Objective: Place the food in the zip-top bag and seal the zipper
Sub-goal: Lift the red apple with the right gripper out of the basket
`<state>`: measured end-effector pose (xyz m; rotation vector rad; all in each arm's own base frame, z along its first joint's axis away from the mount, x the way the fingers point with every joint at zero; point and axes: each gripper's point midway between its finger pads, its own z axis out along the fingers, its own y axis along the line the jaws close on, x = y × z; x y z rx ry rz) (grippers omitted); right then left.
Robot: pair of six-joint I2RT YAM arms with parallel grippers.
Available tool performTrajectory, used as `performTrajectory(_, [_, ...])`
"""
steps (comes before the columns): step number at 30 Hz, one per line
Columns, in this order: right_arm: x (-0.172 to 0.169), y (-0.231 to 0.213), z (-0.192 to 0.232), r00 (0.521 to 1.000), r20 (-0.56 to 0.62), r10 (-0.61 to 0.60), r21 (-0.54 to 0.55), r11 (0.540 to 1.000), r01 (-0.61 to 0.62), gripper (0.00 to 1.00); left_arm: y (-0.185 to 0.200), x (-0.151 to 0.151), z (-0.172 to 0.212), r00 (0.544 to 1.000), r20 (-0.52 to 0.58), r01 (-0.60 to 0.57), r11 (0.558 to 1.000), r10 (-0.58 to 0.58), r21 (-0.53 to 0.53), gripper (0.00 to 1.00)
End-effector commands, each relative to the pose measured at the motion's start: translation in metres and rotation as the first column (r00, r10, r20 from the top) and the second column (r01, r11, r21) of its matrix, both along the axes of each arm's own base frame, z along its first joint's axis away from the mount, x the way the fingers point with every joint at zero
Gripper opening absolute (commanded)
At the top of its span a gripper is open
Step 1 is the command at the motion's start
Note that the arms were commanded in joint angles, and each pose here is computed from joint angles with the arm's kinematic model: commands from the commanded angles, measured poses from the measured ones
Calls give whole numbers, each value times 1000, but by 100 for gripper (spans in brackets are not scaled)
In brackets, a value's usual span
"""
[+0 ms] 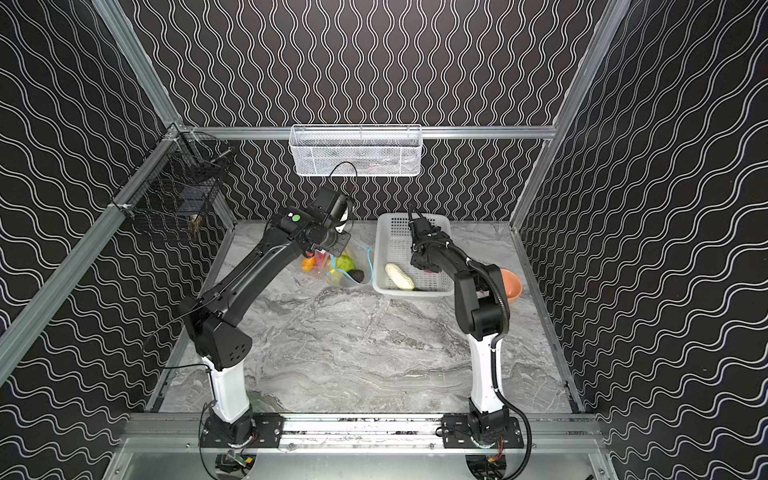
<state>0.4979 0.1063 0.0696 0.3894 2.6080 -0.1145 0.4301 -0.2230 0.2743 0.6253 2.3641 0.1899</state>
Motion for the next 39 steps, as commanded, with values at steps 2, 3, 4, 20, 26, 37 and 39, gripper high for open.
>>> performTrajectory(2, [4,7,16,997,70,35,39,999,-38,31,-2,1,2,1000,-3,-3,1000,3,-6,0])
performTrajectory(3, [4,7,19,996,76,37,44,998,-40,30,-3,1,2,1000,-1,0,1000,0,-7,0])
performTrajectory(4, [3,8,20,996,78,39,47,998,-43,29,-3,1,2,1000,0,-1,1000,1,-7,0])
performTrajectory(20, [0,39,60,983,171,70,265,957,-115,21,-3,0,3,1000,8,4,1000,-4,-1,0])
performTrajectory(26, [-1,44,77,975,212,59,338,932,-130,21,-3,-1,4,1000,9,5,1000,-5,-4,0])
performTrajectory(37, [-5,62,108,951,298,81,441,872,-212,21,-2,-2,6,1000,13,4,1000,-4,-2,0])
performTrajectory(39, [-7,65,112,946,313,87,456,860,-230,21,-2,-2,6,1000,15,3,1000,-3,-5,0])
